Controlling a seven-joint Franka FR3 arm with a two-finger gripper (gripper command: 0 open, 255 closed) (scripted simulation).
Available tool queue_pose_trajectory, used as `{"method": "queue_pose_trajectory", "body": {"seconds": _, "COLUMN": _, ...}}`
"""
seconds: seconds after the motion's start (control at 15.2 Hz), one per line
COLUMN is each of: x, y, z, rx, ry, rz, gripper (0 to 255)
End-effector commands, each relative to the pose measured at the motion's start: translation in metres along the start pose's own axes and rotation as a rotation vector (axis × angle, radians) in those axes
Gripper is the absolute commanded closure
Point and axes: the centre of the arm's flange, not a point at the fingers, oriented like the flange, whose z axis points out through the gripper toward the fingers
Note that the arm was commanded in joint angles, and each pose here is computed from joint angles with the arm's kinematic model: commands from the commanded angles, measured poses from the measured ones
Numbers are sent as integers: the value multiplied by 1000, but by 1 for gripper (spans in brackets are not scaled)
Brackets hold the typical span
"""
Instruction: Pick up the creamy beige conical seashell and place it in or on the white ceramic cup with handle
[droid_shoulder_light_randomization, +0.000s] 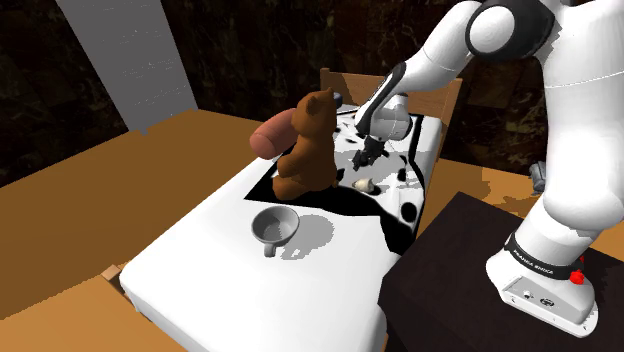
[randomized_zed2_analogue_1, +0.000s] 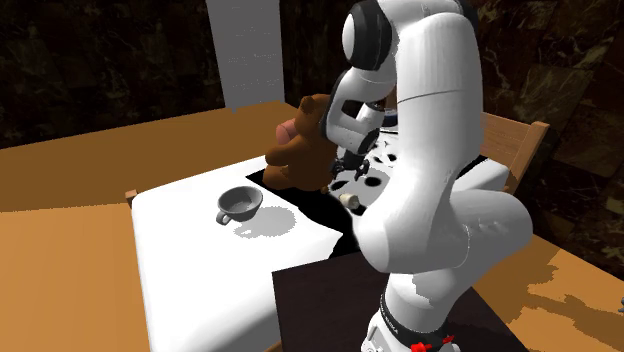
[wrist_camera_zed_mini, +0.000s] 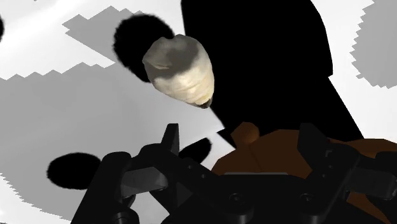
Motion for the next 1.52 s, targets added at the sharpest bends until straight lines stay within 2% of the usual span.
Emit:
{"method": "queue_pose_trajectory", "body": {"seconds": 0.0, "x": 6, "y": 7, "z": 25, "rx": 15, "ry": 5, "rz": 2, "gripper": 0}}
{"method": "queue_pose_trajectory", "body": {"seconds": 0.13, "x": 12, "y": 11, "z": 46, "rx": 26, "ry": 9, "rz": 3, "gripper": 0}}
{"method": "queue_pose_trajectory", "body": {"seconds": 0.59, "x": 12, "y": 10, "z": 83, "rx": 26, "ry": 9, "rz": 3, "gripper": 0}}
{"method": "queue_pose_trajectory", "body": {"seconds": 1.12, "x": 13, "y": 10, "z": 86, "rx": 26, "ry": 9, "rz": 3, "gripper": 0}}
{"method": "queue_pose_trajectory", "body": {"seconds": 1.19, "x": 13, "y": 10, "z": 86, "rx": 26, "ry": 9, "rz": 3, "gripper": 255}}
{"method": "queue_pose_trajectory", "body": {"seconds": 1.45, "x": 14, "y": 10, "z": 85, "rx": 26, "ry": 9, "rz": 3, "gripper": 255}}
